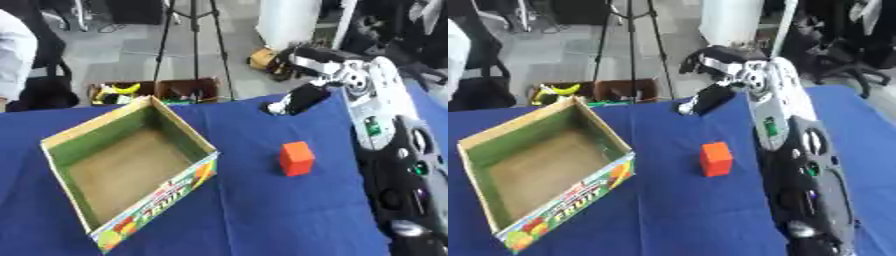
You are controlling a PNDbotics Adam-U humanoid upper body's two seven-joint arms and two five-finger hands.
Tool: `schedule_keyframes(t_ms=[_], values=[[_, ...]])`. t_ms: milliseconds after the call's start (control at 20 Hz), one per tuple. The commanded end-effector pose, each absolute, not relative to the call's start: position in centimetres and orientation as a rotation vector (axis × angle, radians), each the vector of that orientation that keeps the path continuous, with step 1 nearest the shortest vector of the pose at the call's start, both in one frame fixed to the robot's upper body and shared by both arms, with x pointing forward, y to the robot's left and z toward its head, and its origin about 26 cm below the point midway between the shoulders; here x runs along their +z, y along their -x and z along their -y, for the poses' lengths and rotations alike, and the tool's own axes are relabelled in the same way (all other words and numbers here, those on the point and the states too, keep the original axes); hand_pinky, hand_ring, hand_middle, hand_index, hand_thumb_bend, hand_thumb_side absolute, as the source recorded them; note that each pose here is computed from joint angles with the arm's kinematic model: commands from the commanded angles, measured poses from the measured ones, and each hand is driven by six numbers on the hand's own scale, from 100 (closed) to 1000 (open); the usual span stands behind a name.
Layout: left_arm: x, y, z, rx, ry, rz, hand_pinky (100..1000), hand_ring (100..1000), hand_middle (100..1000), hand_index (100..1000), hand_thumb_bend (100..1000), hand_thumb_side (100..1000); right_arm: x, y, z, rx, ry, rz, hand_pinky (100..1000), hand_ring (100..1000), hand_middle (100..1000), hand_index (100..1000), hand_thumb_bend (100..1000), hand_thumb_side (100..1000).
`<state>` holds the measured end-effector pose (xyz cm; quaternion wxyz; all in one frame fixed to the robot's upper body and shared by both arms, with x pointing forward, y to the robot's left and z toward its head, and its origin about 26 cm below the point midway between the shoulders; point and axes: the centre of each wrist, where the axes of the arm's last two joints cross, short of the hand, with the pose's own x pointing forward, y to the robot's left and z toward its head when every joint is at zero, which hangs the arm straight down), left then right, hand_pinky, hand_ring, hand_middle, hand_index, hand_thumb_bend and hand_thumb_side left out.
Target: Pick up objects on the table and place them in the box.
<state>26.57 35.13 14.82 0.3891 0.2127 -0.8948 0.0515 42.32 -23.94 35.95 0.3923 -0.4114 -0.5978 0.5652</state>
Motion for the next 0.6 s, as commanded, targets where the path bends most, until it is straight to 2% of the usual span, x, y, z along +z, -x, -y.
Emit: schedule_keyframes(t_ms=[50, 150, 300, 450, 600], values=[[15.69, -26.28, -35.4, 0.101, -0.566, 2.296, 389, 588, 647, 904, 399, 828, 37.68, -41.87, 24.68, 1.45, 1.09, 1.526, 777, 879, 836, 866, 510, 397], [15.69, -26.28, -35.41, 0.101, -0.567, 2.296, 389, 589, 647, 904, 399, 829, 37.71, -41.96, 24.83, 1.483, 1.084, 1.502, 798, 888, 842, 875, 646, 348], [15.68, -26.27, -35.41, 0.101, -0.568, 2.295, 389, 589, 647, 904, 399, 829, 38.0, -41.93, 25.05, 1.517, 1.106, 1.45, 814, 894, 845, 878, 806, 343], [15.68, -26.27, -35.42, 0.101, -0.568, 2.295, 389, 589, 647, 904, 400, 828, 38.11, -41.99, 25.1, 1.536, 1.133, 1.422, 821, 898, 848, 881, 839, 350], [15.68, -26.27, -35.4, 0.1, -0.567, 2.294, 388, 589, 647, 904, 401, 828, 38.14, -42.09, 25.16, 1.557, 1.154, 1.402, 828, 904, 850, 882, 822, 353]])
